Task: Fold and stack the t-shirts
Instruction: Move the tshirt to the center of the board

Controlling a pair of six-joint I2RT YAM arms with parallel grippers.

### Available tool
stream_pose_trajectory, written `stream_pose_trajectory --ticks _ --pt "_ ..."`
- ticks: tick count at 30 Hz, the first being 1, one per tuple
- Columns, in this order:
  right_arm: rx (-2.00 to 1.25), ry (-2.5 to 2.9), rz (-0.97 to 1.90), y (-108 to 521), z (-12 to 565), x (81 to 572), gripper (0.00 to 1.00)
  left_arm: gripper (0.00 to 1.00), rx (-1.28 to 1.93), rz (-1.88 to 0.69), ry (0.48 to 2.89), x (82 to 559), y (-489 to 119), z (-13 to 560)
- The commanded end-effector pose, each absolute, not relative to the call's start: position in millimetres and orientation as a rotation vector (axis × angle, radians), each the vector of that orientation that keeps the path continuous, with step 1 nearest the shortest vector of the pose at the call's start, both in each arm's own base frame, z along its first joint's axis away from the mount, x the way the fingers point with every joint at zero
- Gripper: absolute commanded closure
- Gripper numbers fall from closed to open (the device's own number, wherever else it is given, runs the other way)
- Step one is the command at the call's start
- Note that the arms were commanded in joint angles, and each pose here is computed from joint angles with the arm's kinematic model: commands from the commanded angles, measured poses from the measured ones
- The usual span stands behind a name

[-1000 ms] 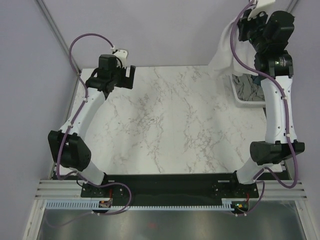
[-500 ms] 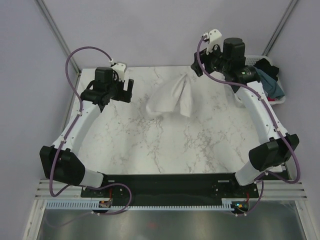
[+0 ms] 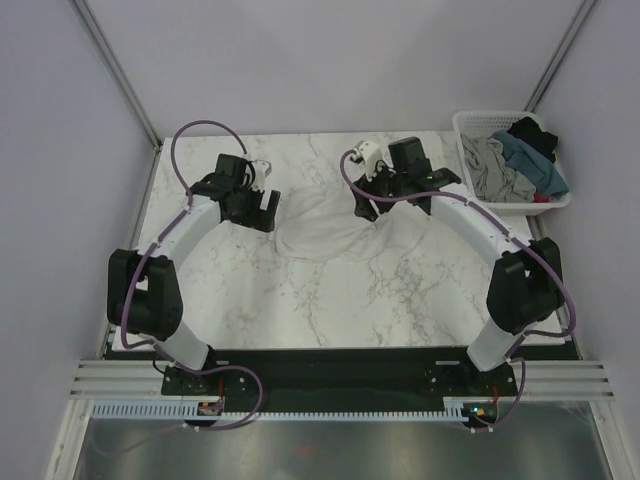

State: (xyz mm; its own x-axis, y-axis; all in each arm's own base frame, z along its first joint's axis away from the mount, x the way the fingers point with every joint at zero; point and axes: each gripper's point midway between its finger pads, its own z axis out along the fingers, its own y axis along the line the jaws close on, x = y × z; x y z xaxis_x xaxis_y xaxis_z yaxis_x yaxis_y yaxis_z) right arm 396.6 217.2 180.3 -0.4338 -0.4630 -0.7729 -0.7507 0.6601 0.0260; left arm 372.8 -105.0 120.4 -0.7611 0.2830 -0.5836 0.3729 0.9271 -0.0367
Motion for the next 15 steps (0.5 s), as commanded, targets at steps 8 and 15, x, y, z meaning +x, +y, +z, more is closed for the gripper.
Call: stream_pose_trajectory --ticks 8,15 --pt "-1.192 1.928 0.682 323.6 151.4 404.6 0.31 0.0 0.476 -0.241 2.524 388.5 -115.8 104.1" --pt "-1.101 1.9 0.609 348.6 134.5 468.4 0.32 0.17 0.529 -0.217 2.527 385.1 -112.1 101.3"
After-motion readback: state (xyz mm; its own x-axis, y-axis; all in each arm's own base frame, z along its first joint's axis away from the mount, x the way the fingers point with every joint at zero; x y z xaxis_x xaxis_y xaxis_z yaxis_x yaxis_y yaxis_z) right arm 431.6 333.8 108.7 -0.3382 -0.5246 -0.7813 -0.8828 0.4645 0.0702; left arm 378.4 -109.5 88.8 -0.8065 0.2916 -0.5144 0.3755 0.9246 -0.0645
